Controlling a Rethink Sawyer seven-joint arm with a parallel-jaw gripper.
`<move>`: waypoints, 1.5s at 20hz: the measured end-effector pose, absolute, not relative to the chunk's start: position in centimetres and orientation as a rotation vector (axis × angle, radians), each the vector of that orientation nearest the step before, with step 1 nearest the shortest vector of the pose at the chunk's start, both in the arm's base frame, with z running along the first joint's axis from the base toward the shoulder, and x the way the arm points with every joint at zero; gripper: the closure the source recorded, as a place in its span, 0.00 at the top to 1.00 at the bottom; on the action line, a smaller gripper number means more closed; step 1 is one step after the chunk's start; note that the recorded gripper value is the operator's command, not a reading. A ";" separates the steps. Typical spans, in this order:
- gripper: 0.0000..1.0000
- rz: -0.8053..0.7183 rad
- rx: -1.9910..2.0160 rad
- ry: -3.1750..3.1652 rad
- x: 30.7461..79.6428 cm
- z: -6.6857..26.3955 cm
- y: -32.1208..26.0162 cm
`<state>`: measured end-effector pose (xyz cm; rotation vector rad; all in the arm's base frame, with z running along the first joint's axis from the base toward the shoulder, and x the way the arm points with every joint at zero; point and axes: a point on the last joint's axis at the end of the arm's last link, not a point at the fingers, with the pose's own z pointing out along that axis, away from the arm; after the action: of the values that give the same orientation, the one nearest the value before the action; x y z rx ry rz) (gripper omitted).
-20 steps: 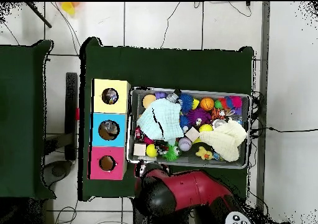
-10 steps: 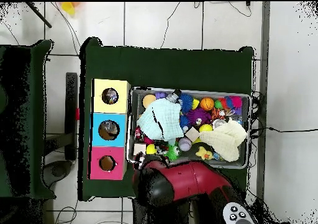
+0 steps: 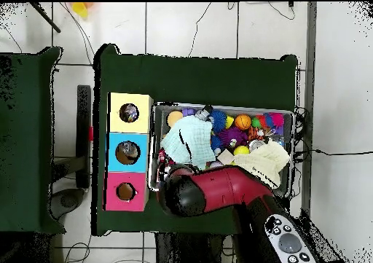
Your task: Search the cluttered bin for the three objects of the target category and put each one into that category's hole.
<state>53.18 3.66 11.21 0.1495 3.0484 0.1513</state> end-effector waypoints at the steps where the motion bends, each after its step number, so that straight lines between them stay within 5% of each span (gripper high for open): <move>1: 1.00 0.154 0.149 3.047 53.4 11.2 3.7; 21: 1.00 0.170 -0.205 3.025 54.4 9.1 16.2; 30: 1.00 0.139 -0.133 3.003 55.8 11.2 14.4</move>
<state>55.78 14.41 11.21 -0.1326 3.0026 0.1395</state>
